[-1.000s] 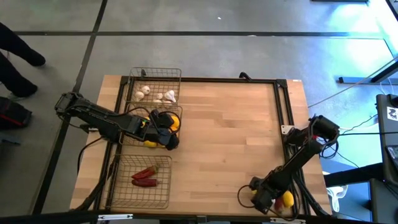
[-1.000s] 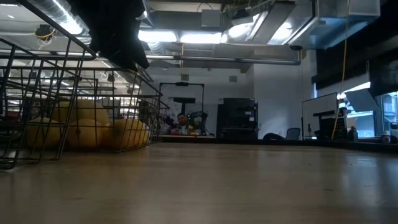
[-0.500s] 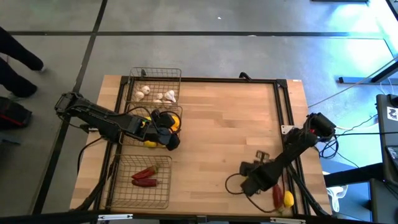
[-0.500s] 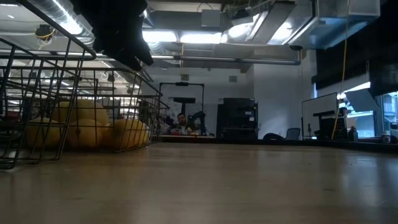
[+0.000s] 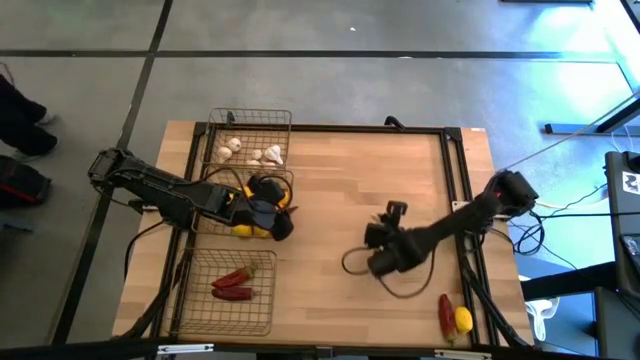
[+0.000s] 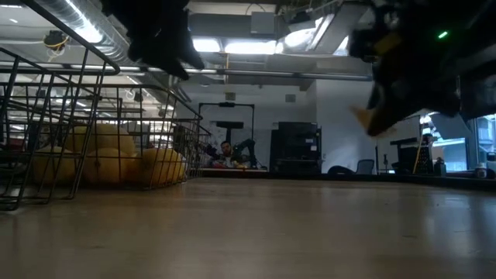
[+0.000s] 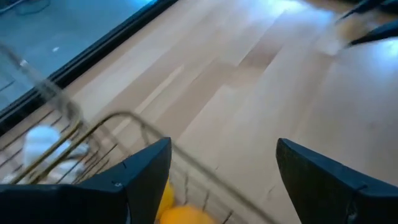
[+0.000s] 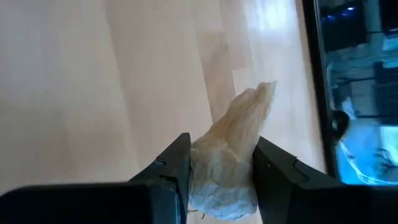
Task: Sort produce into baskets
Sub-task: Put the garlic in the top wire basket
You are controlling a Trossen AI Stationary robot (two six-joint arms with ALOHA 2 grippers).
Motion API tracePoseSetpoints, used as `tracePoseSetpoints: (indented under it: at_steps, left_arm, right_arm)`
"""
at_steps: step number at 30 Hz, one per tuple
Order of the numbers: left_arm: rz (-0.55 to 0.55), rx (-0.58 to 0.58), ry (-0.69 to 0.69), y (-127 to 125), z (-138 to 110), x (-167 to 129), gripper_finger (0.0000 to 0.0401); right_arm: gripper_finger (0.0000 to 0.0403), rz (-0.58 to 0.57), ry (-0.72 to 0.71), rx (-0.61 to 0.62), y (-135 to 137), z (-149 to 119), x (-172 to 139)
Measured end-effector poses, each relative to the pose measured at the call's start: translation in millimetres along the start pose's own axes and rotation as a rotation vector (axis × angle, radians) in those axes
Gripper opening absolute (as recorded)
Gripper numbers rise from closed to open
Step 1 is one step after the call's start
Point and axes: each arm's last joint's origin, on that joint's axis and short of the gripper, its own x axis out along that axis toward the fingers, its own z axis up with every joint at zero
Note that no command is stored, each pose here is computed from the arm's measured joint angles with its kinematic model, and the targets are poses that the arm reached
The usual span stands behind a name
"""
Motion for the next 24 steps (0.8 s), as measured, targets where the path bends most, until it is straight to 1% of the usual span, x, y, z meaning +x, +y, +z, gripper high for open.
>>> tracePoseSetpoints:
  at_steps: [3,6,9,13,17,19,21,24]
  left_arm:
    - [-0.028,0.011,-0.044,-3,5,0,0.0285]
    - [-0.047,0.016,-0.077,-6,9,0,0.0285]
    - [-0.057,0.024,-0.096,-7,11,-1,0.0285]
    - [-0.075,0.012,-0.13,-10,14,1,0.0285]
    - [-0.086,-0.013,-0.163,-17,17,12,0.0285]
    - [-0.091,-0.017,-0.174,-22,17,22,0.0285]
    - [-0.112,-0.015,-0.172,-26,16,34,0.0285]
    - [-0.185,-0.041,-0.175,-32,17,48,0.0285]
  right_arm:
    - [0.0123,0.04,-0.045,0.049,-13,2,17]
    - [0.0123,0.12,-0.101,0.086,-28,3,32]
    - [0.0124,0.19,-0.192,0.131,-44,2,45]
    - [0.0124,0.316,-0.387,0.166,-62,5,60]
    - [0.0124,0.427,-0.59,0.178,-75,13,71]
    - [0.0124,0.46,-0.675,0.171,-79,18,74]
    - [0.0124,0.468,-0.727,0.156,-81,21,76]
    - [0.0124,0.453,-0.813,0.162,-86,27,73]
